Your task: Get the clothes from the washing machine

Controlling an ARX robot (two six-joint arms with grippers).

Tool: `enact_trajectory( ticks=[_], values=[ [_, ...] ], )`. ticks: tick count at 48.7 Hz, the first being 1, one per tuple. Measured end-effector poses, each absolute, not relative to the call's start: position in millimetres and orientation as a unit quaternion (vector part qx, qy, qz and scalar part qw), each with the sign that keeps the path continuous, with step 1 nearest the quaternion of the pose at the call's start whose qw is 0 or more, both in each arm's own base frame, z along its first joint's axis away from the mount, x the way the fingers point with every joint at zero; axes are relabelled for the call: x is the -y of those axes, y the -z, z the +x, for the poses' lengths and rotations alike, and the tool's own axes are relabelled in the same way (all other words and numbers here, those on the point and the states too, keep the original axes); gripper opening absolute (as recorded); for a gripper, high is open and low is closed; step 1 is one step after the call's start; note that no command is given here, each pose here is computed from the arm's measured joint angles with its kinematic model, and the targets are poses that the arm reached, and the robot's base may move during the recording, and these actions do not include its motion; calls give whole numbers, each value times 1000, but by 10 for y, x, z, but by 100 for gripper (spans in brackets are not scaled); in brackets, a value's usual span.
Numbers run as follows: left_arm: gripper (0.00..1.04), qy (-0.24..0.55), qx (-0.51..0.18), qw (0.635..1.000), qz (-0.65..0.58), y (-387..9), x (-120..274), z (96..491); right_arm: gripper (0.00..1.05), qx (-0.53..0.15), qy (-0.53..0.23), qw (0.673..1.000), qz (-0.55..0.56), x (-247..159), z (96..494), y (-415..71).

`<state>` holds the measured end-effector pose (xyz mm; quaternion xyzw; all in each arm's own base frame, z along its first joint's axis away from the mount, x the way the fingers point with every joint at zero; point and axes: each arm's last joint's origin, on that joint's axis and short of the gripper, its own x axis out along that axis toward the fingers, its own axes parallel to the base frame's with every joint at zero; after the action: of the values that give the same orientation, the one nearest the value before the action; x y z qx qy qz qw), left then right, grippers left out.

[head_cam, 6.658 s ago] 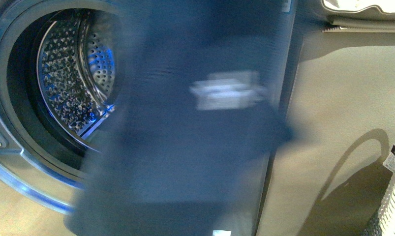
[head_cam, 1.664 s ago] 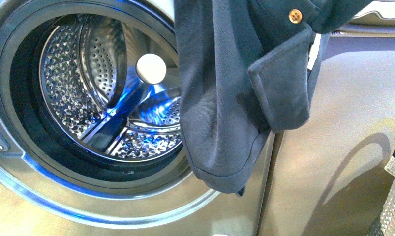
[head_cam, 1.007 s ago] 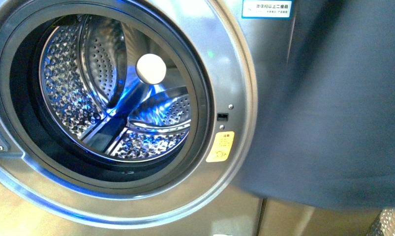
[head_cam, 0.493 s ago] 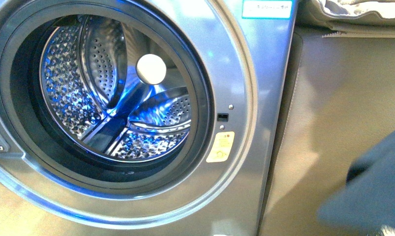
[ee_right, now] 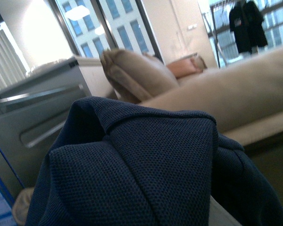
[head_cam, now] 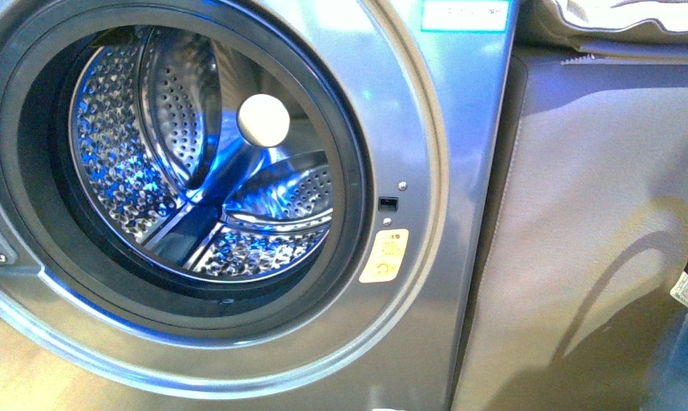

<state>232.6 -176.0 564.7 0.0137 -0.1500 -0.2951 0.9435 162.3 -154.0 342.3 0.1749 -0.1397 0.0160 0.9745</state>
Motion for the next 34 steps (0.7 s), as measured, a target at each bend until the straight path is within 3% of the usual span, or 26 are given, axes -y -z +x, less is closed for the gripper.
enact_trajectory(
  ticks=[9, 20, 34],
  values=[
    [98, 295, 150, 944, 14, -5647, 1759, 2327, 6, 25, -8, 965, 262, 1567, 1774, -2642],
    [98, 295, 150, 944, 13, -5647, 1760, 2326, 46, -92, 2, 936, 339, 1431, 1714, -1876],
    [98, 295, 150, 944, 14, -5647, 1760, 2326, 95, -167, -14, 916, 363, 1066, 1547, -1467]
  ],
)
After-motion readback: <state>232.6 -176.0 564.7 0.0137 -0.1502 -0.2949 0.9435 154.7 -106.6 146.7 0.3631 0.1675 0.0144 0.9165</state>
